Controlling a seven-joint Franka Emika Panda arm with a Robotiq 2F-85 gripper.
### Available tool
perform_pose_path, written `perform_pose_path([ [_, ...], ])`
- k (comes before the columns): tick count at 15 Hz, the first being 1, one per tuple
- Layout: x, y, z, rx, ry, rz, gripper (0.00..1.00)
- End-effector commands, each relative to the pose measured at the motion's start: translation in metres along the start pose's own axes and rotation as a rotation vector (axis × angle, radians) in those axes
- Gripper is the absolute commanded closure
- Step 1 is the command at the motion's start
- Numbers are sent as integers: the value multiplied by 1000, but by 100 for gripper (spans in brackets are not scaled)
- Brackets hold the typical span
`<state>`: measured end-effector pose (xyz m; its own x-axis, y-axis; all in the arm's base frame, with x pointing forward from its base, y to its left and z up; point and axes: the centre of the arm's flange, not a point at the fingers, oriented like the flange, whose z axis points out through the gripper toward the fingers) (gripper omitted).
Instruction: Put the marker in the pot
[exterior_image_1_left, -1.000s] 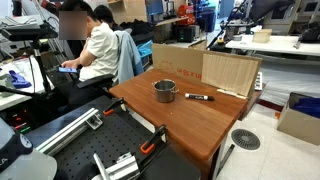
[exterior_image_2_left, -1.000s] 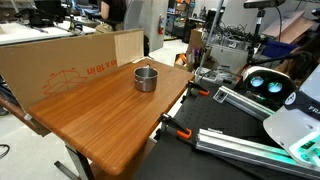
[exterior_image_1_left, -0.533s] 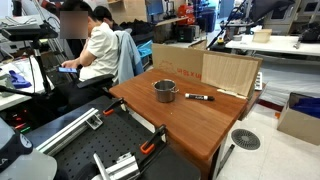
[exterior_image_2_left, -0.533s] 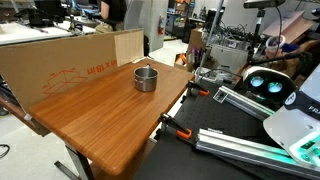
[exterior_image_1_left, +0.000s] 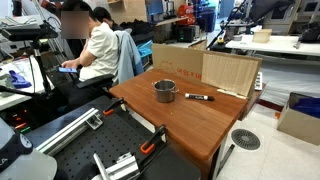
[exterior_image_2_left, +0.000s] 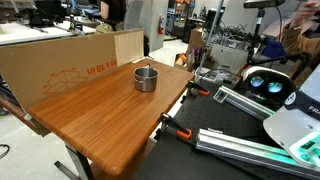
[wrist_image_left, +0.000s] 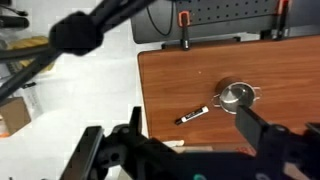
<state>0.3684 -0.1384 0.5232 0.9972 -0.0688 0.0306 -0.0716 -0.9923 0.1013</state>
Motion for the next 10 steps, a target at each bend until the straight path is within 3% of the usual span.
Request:
perform_pose_path([
  [1, 0, 0, 0, 0, 0, 0, 0],
  [10, 2, 0, 2, -1, -1, 7, 0],
])
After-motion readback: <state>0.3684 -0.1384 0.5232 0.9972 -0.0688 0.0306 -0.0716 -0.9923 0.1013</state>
